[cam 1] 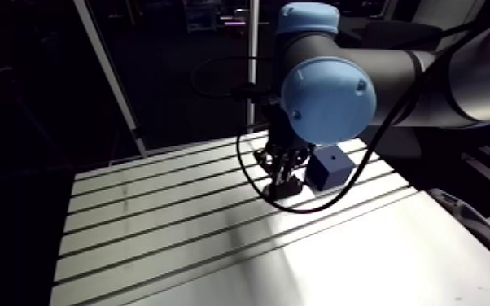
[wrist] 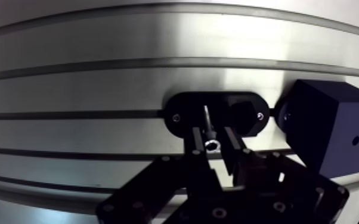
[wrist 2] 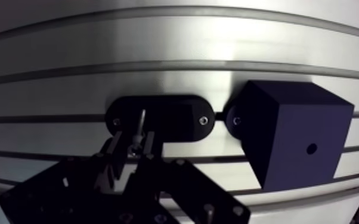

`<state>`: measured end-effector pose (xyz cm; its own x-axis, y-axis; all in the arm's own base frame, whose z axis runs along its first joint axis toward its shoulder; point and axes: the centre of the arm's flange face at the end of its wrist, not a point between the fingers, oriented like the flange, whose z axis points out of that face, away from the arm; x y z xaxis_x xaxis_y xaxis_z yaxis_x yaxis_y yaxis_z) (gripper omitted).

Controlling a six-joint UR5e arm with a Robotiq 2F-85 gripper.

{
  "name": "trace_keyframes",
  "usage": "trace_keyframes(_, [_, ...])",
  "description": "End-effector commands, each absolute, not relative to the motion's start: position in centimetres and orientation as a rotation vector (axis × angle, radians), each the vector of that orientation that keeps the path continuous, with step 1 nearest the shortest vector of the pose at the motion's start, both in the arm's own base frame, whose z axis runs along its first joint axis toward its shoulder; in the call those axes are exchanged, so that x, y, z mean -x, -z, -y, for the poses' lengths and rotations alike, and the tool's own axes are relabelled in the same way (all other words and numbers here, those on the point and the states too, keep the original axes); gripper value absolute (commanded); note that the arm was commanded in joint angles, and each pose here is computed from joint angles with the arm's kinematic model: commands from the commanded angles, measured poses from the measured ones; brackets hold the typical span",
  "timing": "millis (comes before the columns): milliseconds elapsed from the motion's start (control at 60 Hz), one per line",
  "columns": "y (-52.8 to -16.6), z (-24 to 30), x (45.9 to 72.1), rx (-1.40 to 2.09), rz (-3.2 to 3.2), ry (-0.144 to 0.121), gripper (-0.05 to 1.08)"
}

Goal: Pick up the M10 bolt and insert it into the hole until fully seated.

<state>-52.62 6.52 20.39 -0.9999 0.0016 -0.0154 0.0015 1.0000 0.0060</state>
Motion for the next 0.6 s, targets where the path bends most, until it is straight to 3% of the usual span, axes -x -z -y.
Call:
trace_keyframes(17, [-20.35, -6.53, 52.58, -0.004, -3.126, -0.007, 0.69])
trace_keyframes(600, [-20.52, -6.5, 52.65, -0.001, -3.126, -0.012, 0.76])
